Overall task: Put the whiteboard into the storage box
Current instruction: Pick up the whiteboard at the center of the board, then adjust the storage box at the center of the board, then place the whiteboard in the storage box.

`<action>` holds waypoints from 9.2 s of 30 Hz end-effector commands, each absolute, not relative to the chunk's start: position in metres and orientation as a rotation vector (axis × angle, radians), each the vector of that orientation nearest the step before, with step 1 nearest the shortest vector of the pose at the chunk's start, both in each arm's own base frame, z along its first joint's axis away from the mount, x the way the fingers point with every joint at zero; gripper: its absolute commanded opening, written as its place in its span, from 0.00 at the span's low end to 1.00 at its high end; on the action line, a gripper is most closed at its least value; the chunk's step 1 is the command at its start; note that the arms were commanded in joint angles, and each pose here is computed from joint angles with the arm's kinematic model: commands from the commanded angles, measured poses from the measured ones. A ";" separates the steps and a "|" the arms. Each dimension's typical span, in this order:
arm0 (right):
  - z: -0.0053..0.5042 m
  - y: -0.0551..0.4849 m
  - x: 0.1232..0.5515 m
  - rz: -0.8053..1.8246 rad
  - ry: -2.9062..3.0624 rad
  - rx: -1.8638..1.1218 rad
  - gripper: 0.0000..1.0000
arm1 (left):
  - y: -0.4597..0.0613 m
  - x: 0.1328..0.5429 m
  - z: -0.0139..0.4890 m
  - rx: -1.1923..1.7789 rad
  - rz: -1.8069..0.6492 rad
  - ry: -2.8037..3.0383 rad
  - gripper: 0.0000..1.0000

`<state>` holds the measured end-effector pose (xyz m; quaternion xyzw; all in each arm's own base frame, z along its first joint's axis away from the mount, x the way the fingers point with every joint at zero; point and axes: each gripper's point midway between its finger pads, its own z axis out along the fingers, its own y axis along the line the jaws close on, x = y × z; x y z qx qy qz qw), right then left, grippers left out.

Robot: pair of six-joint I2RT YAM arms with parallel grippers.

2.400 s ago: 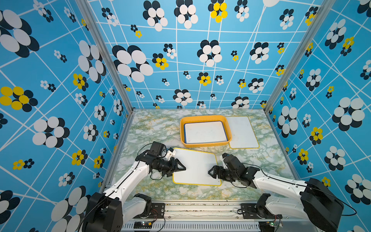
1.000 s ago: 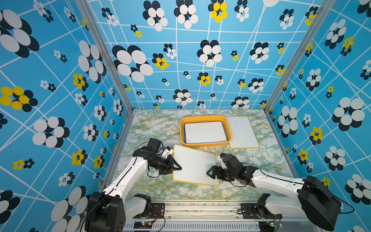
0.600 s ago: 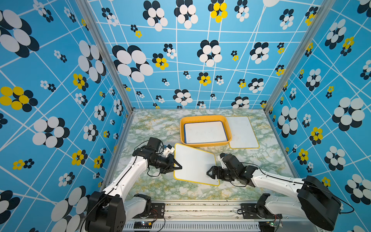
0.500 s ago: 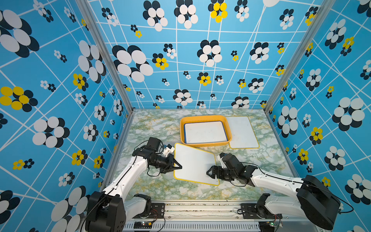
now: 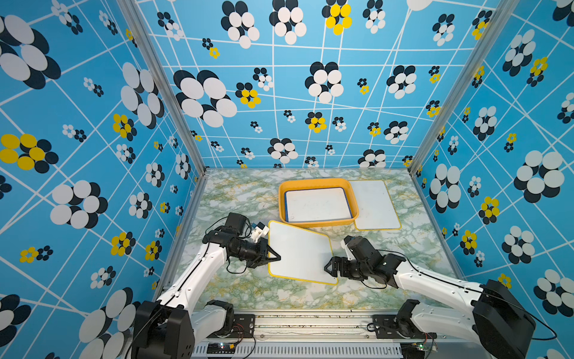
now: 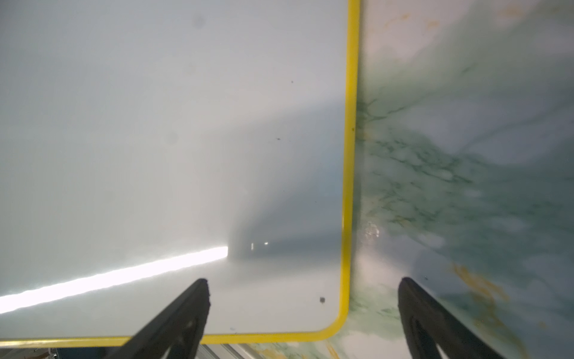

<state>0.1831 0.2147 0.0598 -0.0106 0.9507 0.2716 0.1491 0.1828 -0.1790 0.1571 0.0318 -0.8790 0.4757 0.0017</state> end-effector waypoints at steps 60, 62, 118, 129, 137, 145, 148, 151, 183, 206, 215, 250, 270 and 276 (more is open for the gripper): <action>0.165 0.129 0.332 0.193 2.386 0.144 0.97 | -0.166 0.187 0.323 -0.202 1.222 -3.277 0.00; 0.165 0.130 0.344 0.195 2.389 0.158 0.96 | -0.165 0.188 0.329 -0.199 1.258 -3.282 0.00; 0.059 0.133 0.412 0.098 2.703 0.026 0.08 | -0.136 0.226 0.354 0.110 1.792 -3.126 0.00; 0.054 0.149 0.394 0.103 2.707 -0.091 0.04 | -0.132 0.220 0.352 0.140 1.785 -3.130 0.00; 0.052 0.151 0.376 0.138 2.718 -0.022 0.04 | -0.131 0.220 0.345 0.170 1.783 -3.120 0.00; 0.045 0.154 0.355 0.219 2.735 0.059 0.05 | -0.130 0.220 0.334 0.202 1.750 -3.117 0.00; 0.046 0.155 0.353 0.220 2.741 0.064 0.08 | -0.129 0.220 0.327 0.229 1.717 -3.118 0.00; 0.047 0.156 0.353 0.230 2.742 0.068 0.14 | -0.129 0.219 0.323 0.238 1.715 -3.108 0.00; 0.107 0.135 0.317 0.231 2.643 0.061 0.67 | -0.159 0.238 0.302 0.111 1.580 -3.115 0.00; 0.124 0.108 0.286 0.186 2.523 0.032 0.78 | -0.179 0.277 0.291 0.161 1.567 -3.142 0.00; 0.128 0.108 0.282 0.195 2.514 -0.004 0.79 | -0.197 0.303 0.283 0.144 1.567 -3.125 0.00; 0.143 0.121 0.281 0.301 2.465 -0.058 0.83 | -0.231 0.347 0.201 0.186 1.411 -2.990 0.00; 0.144 0.125 0.276 0.346 2.468 -0.058 0.83 | -0.186 0.335 0.111 0.283 0.683 -3.091 0.00; 0.145 0.125 0.275 0.351 2.463 -0.059 0.83 | -0.179 0.332 0.101 0.305 0.616 -3.085 0.00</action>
